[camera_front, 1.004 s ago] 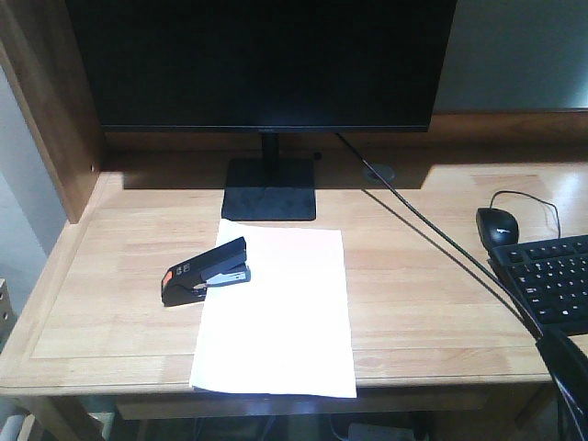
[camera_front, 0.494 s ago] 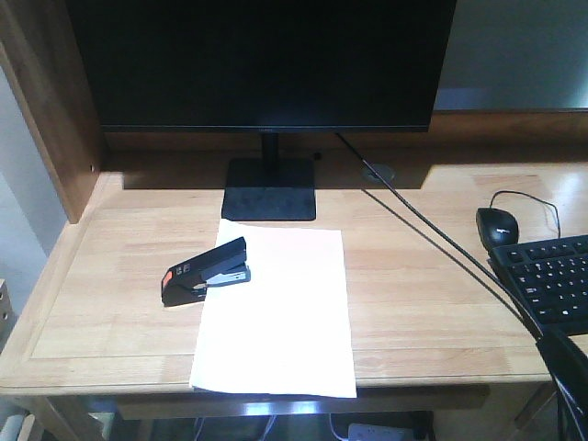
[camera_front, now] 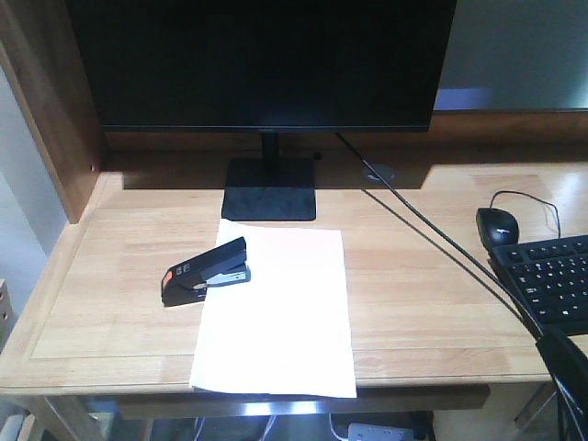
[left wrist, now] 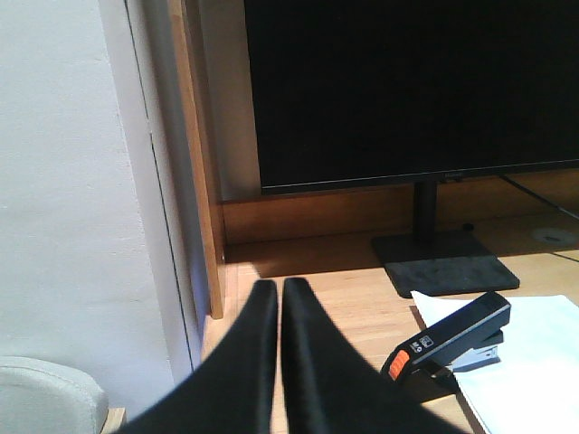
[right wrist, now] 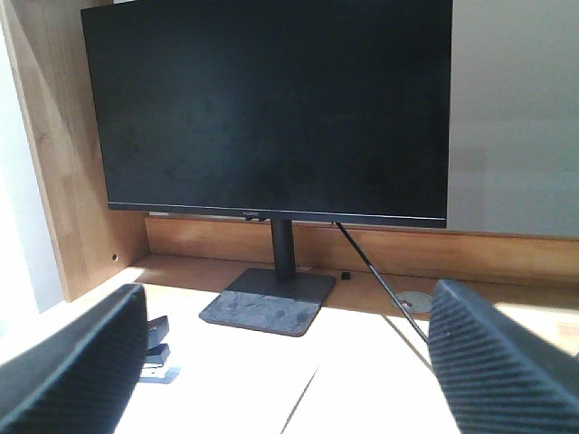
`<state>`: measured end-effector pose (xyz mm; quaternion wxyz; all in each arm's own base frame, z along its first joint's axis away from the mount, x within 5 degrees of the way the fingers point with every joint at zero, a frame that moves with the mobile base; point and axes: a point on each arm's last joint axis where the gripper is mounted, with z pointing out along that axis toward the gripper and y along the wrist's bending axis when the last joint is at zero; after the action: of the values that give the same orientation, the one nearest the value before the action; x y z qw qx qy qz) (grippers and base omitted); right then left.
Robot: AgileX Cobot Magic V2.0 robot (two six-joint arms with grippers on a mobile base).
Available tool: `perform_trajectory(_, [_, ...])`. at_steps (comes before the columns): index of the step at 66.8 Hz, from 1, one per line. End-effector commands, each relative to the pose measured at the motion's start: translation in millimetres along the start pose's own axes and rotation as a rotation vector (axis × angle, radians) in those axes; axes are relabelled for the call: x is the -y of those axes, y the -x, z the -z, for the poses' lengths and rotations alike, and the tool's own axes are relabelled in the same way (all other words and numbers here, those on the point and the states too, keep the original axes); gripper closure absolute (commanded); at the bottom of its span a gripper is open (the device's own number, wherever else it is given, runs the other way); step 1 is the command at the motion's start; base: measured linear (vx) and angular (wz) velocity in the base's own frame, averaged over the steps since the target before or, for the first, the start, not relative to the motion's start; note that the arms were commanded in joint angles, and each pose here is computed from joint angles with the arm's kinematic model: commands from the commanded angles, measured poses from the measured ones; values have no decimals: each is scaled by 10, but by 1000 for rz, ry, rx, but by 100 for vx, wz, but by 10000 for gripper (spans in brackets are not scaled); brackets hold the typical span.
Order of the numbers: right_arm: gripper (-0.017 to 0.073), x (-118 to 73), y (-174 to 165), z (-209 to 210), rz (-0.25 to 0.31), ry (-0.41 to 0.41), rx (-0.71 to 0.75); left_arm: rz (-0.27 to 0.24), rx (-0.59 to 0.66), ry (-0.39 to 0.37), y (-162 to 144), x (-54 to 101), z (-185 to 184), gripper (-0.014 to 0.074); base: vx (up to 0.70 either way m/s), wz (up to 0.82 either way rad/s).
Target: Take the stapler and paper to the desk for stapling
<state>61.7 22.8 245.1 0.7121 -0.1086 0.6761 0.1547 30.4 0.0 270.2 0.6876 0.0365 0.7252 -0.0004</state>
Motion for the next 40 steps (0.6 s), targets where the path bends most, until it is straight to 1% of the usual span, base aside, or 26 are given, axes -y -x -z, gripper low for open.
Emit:
perform_trajectory(1, [-29, 5, 83, -6, 15, -11, 17, 15, 96, -5, 145, -2, 25, 601, 0, 0])
perform_trajectory(40, [-22, 3, 83, -6, 16, -8, 17, 15, 95, -5, 145, -2, 25, 601, 0, 0])
